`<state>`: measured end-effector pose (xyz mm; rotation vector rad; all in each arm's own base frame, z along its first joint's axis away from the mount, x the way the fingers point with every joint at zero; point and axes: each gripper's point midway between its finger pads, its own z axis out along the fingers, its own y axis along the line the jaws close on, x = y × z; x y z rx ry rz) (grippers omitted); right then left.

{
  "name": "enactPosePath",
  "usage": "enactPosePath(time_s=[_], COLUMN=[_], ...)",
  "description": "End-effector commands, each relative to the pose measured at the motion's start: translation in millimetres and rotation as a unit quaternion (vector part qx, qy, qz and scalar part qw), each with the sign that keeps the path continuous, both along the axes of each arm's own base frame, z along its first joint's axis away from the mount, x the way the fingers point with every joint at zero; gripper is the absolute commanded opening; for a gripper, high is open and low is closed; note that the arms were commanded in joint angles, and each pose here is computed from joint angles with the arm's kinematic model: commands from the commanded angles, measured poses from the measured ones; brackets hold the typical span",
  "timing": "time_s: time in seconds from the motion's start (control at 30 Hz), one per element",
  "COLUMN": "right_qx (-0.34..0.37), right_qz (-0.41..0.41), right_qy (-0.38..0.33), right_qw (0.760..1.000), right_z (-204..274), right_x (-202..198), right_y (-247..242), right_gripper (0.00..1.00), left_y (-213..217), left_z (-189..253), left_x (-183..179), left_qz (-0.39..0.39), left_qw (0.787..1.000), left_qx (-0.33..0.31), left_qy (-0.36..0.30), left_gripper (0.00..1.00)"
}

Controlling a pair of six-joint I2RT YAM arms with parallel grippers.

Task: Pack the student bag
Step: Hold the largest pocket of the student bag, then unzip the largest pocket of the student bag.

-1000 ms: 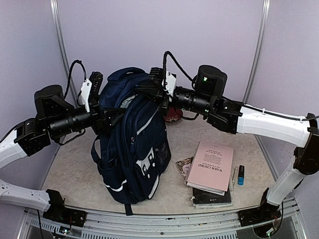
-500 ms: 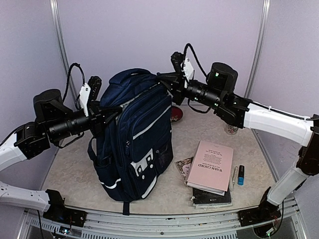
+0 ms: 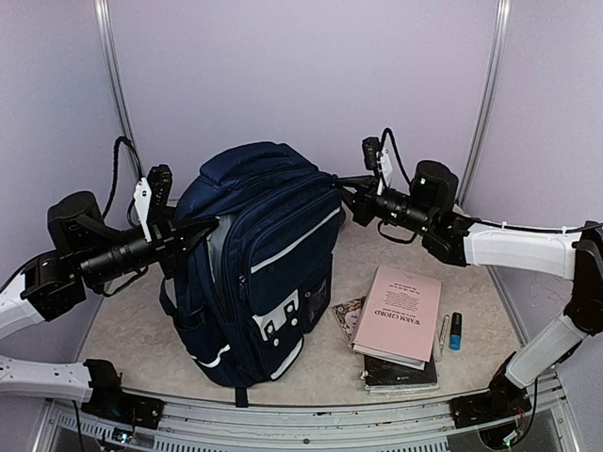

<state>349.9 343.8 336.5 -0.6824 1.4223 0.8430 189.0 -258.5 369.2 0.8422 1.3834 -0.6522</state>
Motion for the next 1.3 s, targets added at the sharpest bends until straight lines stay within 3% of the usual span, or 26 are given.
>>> enactPosePath(time_s=[0.0,0.3,0.57,0.87,0.97,1.07,1.27], right_qx=[0.005,-0.01,-0.038,-0.063,-0.071,-0.072,-0.069], right_qz=[-0.089,-0.04,-0.051,-0.05,-0.04,-0.001,0.069], right_qy=[0.078,0.181,0.247,0.245,0.202,0.14,0.003], right_qw=[0.993,0.983,0.967,0.966,0.976,0.987,0.995], right_z=[-59,-133,-195,-200,-163,-99,27], right_x=[34,16,9,4,3,-5,-46], right_y=[-39,-21,-24,-29,-30,-34,-48], right_gripper=[0.0,0.0,0.0,0.0,0.32,0.59,0.94], left_y=[11,15,17,19,17,13,9], left_z=[55,63,66,64,61,59,57], left_x=[-23,-25,-24,-23,-21,-19,-13], left_qz=[-0.03,-0.029,-0.023,-0.014,-0.014,-0.015,-0.005], left_qw=[0.994,0.992,0.991,0.991,0.992,0.993,0.992], left_qx=[-0.073,-0.093,-0.096,-0.091,-0.085,-0.074,-0.049], left_qy=[-0.071,-0.086,-0.094,-0.092,-0.087,-0.087,-0.115], left_gripper=[0.0,0.0,0.0,0.0,0.0,0.0,0.0])
